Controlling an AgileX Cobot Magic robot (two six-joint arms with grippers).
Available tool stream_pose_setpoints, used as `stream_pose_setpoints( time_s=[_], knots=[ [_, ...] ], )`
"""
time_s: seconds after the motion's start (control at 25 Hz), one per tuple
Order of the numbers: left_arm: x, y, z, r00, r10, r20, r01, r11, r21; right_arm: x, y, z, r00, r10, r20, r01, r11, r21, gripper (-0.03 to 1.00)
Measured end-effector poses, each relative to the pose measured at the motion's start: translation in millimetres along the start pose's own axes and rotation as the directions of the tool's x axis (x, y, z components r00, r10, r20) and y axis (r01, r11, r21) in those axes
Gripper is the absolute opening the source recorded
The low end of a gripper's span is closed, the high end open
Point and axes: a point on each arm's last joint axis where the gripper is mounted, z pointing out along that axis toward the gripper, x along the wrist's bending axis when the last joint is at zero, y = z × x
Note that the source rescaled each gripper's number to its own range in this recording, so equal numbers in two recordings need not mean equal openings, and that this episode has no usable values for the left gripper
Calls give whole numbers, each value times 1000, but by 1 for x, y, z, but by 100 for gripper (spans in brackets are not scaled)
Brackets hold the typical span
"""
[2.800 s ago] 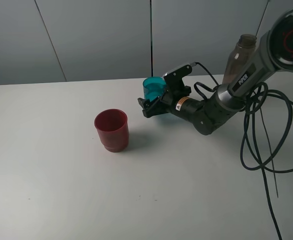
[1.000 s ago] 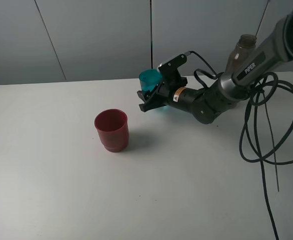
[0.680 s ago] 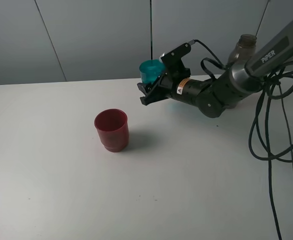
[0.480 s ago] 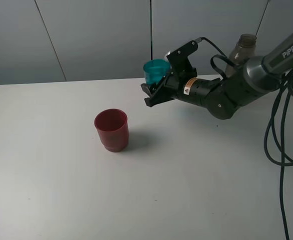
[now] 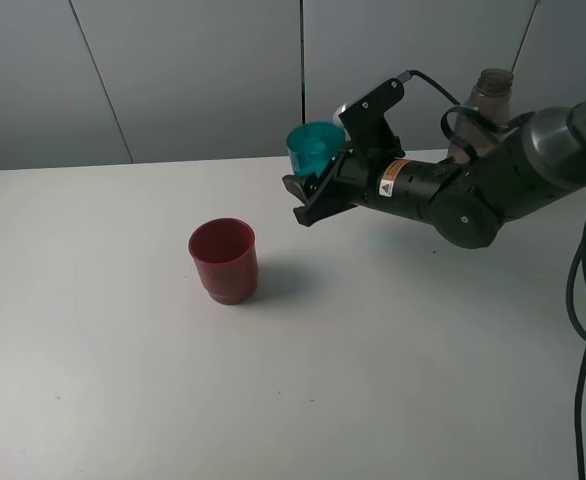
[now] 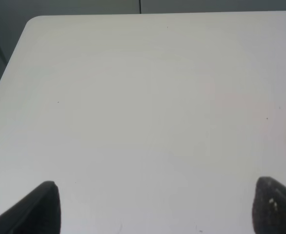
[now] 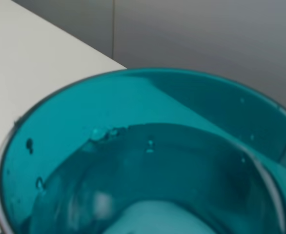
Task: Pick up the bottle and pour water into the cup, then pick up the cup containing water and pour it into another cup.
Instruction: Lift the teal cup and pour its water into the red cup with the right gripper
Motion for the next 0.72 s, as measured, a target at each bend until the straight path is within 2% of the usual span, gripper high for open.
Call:
stream_pose_setpoints(
  time_s=[0.44, 0.72],
  knots=[
    [0, 0, 0, 1000, 0, 0, 0, 1000, 0, 32, 8, 5, 988, -150, -23, 149, 989, -19, 6],
    [0, 0, 0, 1000, 0, 0, 0, 1000, 0, 29, 23, 14, 987, -161, 10, 161, 986, -46, 6]
  ],
)
